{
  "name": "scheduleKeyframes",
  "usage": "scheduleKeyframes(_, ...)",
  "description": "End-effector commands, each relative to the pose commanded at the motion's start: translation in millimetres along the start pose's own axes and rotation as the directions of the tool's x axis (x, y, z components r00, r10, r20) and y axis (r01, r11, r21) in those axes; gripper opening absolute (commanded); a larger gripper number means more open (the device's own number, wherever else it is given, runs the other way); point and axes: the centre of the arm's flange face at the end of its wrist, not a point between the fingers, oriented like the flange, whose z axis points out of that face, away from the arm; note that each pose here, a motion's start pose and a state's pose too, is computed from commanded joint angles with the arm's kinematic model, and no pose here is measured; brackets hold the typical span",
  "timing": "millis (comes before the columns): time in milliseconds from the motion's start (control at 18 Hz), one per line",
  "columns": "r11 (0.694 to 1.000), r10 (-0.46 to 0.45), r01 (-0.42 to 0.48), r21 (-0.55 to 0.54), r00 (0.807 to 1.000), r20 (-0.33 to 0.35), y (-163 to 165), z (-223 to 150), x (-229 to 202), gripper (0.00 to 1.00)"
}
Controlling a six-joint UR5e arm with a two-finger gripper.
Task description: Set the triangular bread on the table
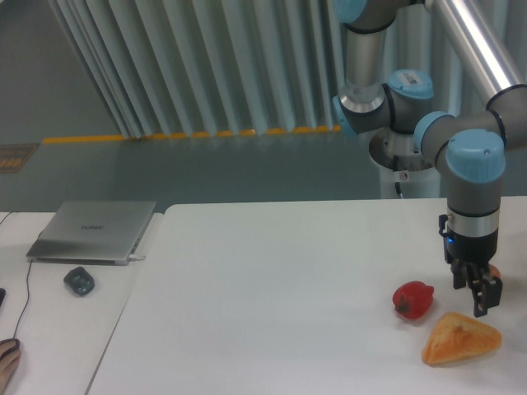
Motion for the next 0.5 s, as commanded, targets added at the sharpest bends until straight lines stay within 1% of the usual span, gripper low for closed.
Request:
scheduleKeyframes(167, 0.999, 0.003, -0.003, -0.050, 1.000, -0.007, 3.4, 3.2, 4.1, 1.00)
scheduleKeyframes(500, 0.999, 0.005, -0.004, -0.048, 1.000, 0.008, 6.5, -13.2, 3.6, 1.00)
